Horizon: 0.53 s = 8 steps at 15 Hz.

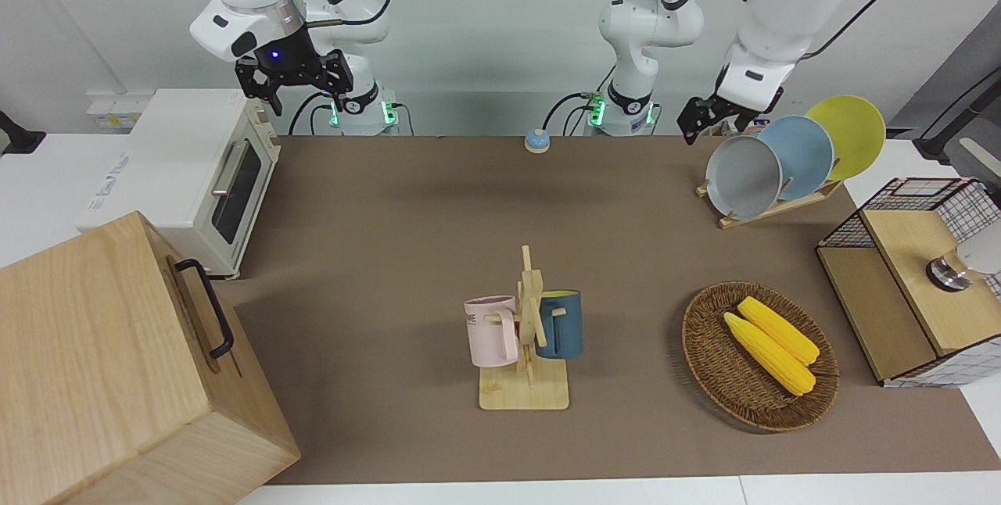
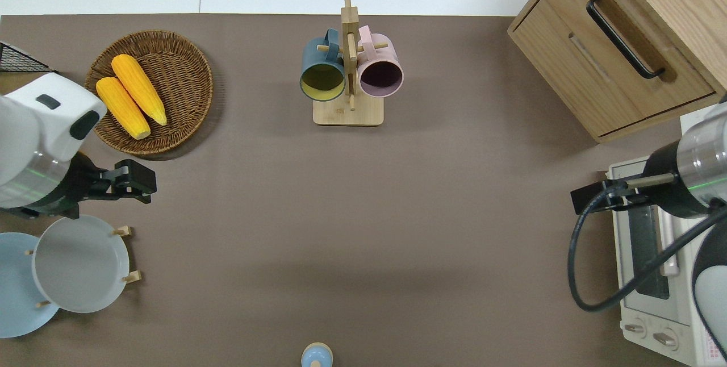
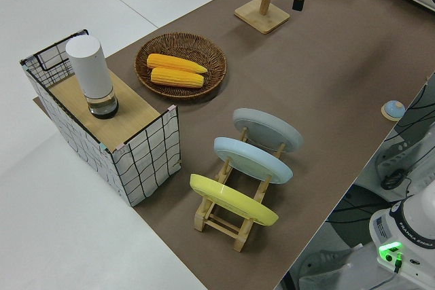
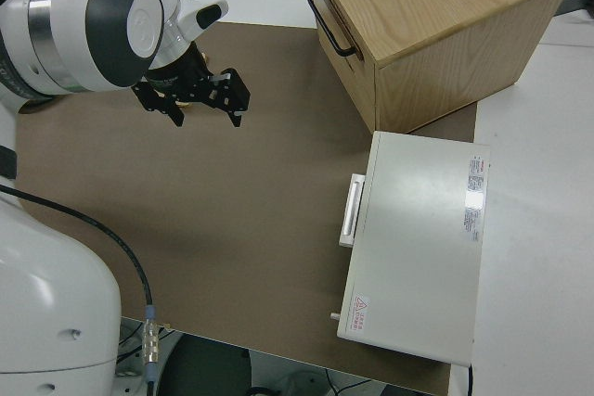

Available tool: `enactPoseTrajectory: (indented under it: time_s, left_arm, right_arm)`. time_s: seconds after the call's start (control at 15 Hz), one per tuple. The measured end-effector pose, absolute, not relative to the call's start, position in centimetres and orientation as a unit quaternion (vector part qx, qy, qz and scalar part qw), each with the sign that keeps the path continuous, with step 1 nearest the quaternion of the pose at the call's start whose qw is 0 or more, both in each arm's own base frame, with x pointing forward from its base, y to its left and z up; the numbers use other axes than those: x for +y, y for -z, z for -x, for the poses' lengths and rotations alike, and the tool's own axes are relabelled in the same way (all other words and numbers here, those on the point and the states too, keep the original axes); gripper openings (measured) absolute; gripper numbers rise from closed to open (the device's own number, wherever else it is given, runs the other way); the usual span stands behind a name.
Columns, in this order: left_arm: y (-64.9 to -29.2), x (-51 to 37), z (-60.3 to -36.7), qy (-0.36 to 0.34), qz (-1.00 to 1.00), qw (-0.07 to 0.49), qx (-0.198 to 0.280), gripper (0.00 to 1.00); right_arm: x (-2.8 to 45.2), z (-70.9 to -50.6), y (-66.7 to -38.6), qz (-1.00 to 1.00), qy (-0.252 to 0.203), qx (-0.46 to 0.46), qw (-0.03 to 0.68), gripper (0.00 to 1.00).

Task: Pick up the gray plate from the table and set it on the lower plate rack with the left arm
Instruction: 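Open the left gripper and withdraw it away from the rack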

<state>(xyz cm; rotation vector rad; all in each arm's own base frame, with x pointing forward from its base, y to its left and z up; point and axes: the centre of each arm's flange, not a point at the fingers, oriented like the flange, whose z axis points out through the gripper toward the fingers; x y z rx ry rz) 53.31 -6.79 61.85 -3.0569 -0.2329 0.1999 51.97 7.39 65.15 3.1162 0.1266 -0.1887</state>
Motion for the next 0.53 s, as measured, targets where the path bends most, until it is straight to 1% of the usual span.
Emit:
enactPoseTrajectory:
  time_s: [0.13, 0.27, 0.4, 0.53]
  left_arm:
    - [-63.4, -6.1, -53.3, -0.033, 0.998, 0.02, -0.042, 1.0]
    - [-64.5, -5.9, -53.3, -0.007, 1.0, 0.008, -0.028, 1.0]
    - [-65.0, -5.7, -53.2, 0.002, 1.0, 0.006, -0.01, 1.0]
    - [-64.9, -5.7, -53.0, 0.001, 1.0, 0.006, -0.004, 1.0]
  right_arm:
    - [7.4, -52.0, -65.2, -0.997, 0.06, 0.041, 0.009, 0.99]
    - [7.4, -52.0, -65.2, -0.997, 0.06, 0.041, 0.009, 0.99]
    - [7.4, -52.0, -65.2, -0.997, 0.06, 0.041, 0.009, 0.99]
    - [7.4, -52.0, -65.2, -0.997, 0.06, 0.041, 0.009, 0.99]
